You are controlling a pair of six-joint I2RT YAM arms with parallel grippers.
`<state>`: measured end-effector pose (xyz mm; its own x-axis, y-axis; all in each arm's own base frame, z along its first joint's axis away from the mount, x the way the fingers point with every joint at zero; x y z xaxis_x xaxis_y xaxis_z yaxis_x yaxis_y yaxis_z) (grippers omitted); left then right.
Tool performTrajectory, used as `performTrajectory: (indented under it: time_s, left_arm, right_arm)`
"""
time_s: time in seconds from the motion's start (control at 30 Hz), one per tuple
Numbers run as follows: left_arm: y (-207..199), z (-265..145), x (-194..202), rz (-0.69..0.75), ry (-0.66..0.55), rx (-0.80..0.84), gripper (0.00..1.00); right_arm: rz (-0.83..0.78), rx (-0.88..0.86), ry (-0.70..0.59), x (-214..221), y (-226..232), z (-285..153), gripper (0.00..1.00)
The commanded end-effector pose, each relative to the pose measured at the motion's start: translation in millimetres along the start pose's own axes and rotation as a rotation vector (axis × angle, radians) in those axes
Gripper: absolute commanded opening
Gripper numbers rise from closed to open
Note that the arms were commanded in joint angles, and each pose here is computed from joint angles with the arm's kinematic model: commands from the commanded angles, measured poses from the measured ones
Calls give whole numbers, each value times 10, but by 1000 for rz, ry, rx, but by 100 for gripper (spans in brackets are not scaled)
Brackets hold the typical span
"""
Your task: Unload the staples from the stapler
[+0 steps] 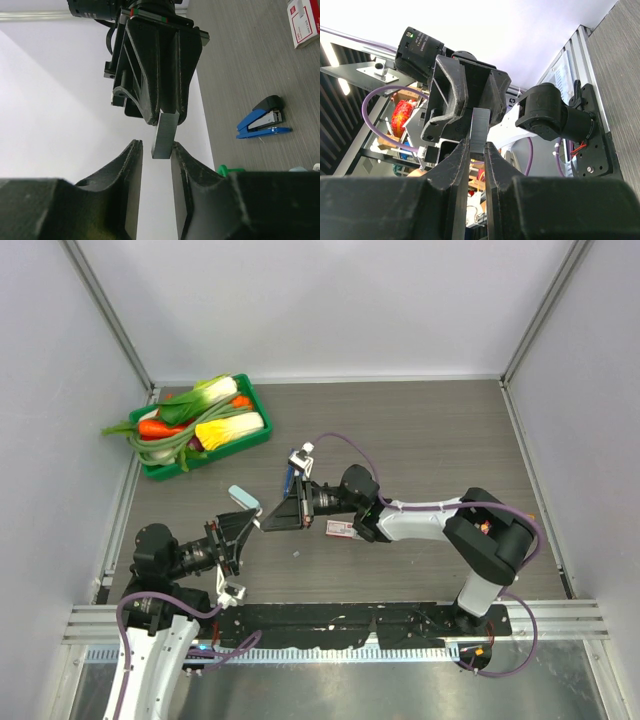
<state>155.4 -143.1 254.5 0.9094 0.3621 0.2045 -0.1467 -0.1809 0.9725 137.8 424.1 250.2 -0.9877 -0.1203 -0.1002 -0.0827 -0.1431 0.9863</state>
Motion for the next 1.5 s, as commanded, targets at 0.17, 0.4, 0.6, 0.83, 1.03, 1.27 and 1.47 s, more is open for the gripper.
performTrajectory:
  time_s: [0.17,0.4,0.6,0.83,1.03,1.27,1.47]
  left_arm:
    - [100,-5,-5,33,-5,-29,19]
    - [33,-38,11,-26,25,5,9]
    - [-347,-128,64,-160,97,182,7]
    - [-524,-230,326,-647,276,315,0]
    - [-613,-239,144,-1199,285,524,0]
    - [-164,-222,-465,-1667,12,670,5]
    - [134,-142,-586,-1881,-150,731,4]
  right_arm:
    - [-31,-68,24,-10,176,91,2]
    - [-33,-61,18,-78,143,107,3]
    - [-124,55,-55,-432,13,-29,28]
    - [-454,348,-192,-992,-46,-408,56]
    - [-732,483,-226,-1002,65,-683,63]
    - [-1020,413,-160,-529,237,-675,64]
    - [-1187,419,-89,-189,373,-495,62]
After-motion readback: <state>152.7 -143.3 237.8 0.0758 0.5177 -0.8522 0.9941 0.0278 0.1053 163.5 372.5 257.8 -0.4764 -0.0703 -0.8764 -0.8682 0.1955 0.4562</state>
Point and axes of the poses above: each gripper's point midway between its finger pads, its own z axis out along the fingers, its own y axis along the line the jaws close on, x = y × z, the point moved 1 cm from there along -z, back along the fingers, and after that the axes turned 13 degrees about z, right-handed, at the moved point
